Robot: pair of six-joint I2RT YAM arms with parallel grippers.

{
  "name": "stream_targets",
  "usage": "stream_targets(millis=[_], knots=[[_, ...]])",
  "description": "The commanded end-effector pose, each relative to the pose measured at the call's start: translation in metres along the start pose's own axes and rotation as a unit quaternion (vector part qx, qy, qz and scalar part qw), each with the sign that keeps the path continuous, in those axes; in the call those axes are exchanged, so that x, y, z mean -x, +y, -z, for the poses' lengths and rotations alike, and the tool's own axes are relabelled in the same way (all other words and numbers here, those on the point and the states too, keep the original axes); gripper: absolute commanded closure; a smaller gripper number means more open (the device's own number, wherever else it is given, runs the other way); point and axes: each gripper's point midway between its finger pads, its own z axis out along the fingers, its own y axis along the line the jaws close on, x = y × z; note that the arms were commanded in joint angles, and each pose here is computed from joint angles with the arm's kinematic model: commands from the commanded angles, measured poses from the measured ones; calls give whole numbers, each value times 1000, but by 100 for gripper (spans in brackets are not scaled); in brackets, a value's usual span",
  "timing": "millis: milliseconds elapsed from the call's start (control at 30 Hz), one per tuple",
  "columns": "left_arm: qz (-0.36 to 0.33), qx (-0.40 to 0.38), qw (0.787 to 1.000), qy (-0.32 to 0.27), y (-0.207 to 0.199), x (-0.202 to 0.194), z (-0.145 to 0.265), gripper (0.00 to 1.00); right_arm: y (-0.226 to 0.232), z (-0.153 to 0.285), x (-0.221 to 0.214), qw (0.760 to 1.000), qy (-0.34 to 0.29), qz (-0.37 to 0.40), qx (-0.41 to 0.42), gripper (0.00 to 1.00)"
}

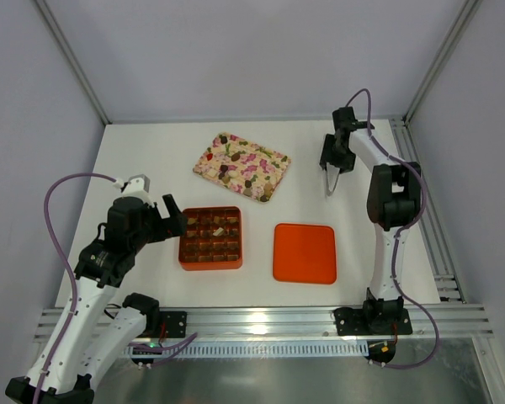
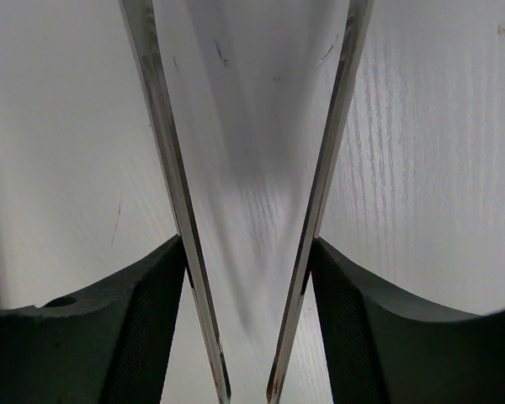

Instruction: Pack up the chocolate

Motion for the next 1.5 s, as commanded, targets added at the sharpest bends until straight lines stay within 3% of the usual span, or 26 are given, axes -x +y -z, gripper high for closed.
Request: stream_targets(millis=[0, 367, 600, 800, 967, 1000, 1067, 1100, 1300, 1467], knots=[[-2, -15, 1000, -20, -7, 10, 3, 0, -10, 2, 7, 1000, 6, 16, -22, 38], [-2, -16, 1000, -20, -7, 11, 3, 0, -14, -12, -6, 999, 33, 25, -24, 17], [-1, -15, 1000, -19, -7, 10, 2, 0, -10, 35, 28, 999, -32, 9, 0, 7], [-1, -14, 1000, -23, -6, 11, 4, 0, -8, 90, 36, 997, -69, -15, 28, 8], [1, -19, 1000, -25, -8, 12, 5, 0, -25, 118, -45, 996, -60, -40, 52, 21], [1, -21, 1000, -24, -9, 12, 4, 0, -33, 103, -81, 998, -30, -43, 47, 23], [1, -24, 1000, -19, -11, 11, 4, 0, -35, 119, -104, 996, -46, -47, 59, 30], [0, -29, 999, -16, -13, 11, 4, 0, -42, 108, -134, 997, -25, -47, 51, 31], [8, -114, 993, 22, -47, 6, 7, 0, -41, 112, -203, 997, -13, -45, 66, 39], [34, -189, 980, 44, -80, 7, 4, 0, -37, 101, -231, 996, 3, -47, 70, 45]])
